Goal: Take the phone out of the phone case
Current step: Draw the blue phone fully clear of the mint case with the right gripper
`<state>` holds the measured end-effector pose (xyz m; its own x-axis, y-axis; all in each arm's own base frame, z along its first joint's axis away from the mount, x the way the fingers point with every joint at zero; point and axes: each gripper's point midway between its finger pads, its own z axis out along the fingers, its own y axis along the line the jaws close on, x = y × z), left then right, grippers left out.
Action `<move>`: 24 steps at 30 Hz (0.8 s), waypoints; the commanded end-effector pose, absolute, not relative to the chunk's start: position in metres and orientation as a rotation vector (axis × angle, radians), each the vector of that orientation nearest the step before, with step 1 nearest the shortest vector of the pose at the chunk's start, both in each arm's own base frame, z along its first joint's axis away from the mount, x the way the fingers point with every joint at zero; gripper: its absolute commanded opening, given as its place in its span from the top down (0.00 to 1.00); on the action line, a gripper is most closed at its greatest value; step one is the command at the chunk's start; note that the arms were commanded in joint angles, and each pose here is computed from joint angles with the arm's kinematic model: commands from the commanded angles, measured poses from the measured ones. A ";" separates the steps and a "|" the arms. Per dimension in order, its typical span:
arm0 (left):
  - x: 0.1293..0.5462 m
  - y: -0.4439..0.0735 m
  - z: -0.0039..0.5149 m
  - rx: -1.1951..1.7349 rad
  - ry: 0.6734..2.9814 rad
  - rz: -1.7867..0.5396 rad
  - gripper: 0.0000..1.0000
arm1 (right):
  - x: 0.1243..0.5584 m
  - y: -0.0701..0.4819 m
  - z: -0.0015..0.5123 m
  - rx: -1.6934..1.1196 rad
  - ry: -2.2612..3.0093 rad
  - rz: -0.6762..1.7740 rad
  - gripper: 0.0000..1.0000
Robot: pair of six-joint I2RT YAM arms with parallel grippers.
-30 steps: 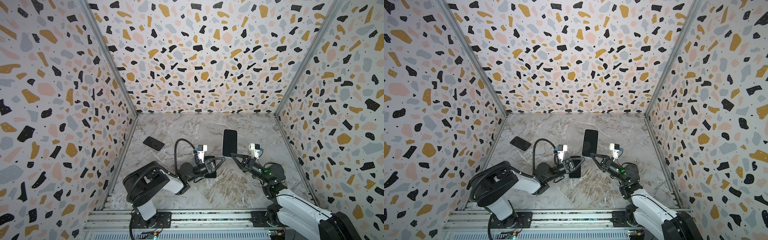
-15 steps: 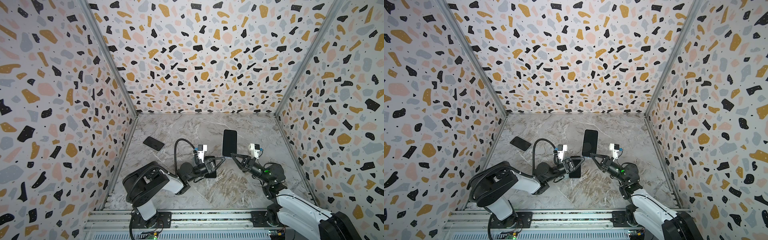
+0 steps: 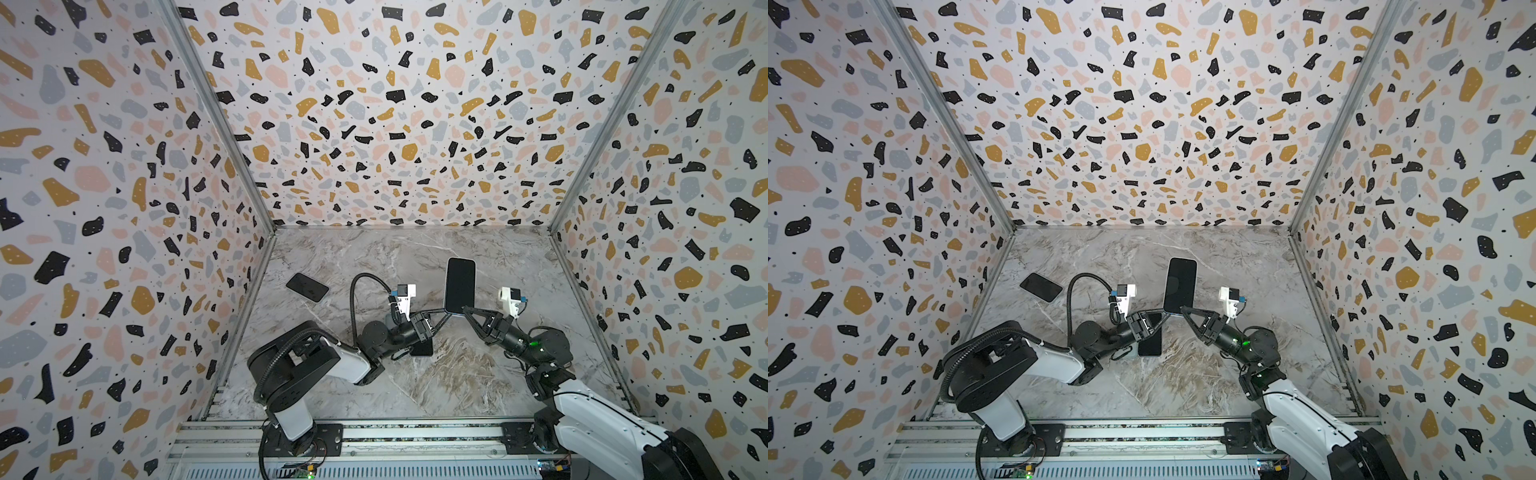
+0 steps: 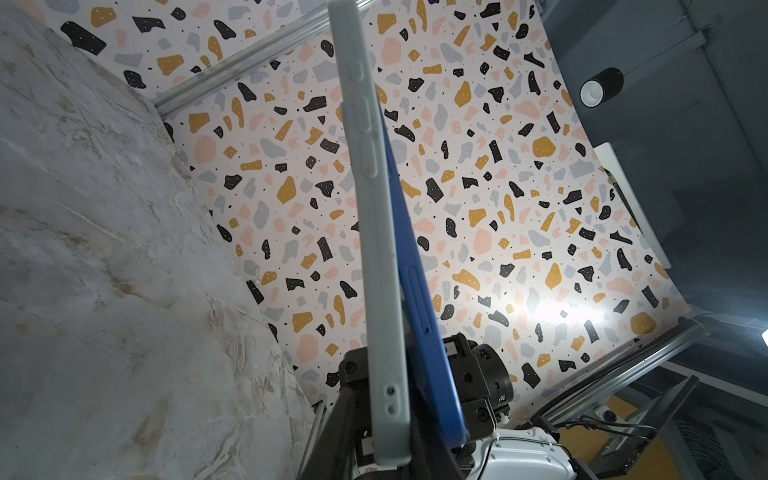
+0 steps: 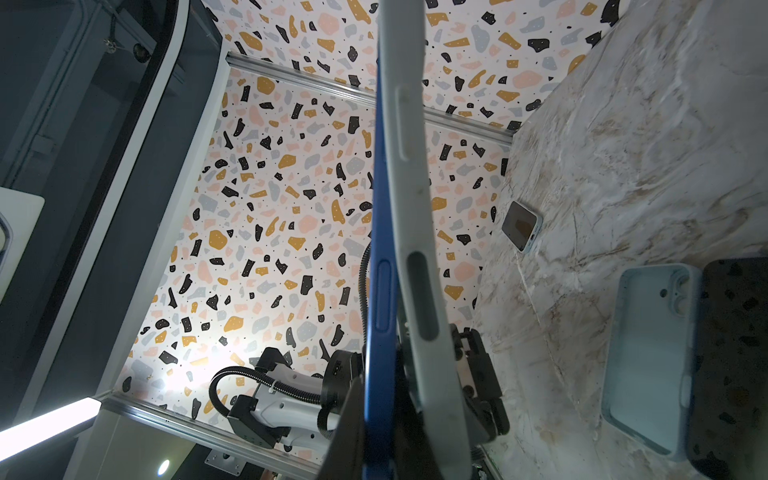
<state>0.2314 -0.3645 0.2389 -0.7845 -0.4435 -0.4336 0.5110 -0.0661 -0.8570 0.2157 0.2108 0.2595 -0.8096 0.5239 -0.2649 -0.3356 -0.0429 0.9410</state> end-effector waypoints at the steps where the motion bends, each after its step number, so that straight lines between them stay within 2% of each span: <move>1: 0.231 -0.356 0.273 0.109 1.387 -1.936 0.83 | 0.205 0.209 0.296 0.090 1.529 1.931 1.00; 10: 0.236 -0.358 0.259 0.074 1.439 -1.919 1.00 | 0.204 0.207 0.299 0.102 1.530 1.934 1.00; 24: 0.252 -0.356 0.214 -0.042 1.566 -1.838 1.00 | 0.200 0.204 0.313 0.111 1.523 1.934 1.00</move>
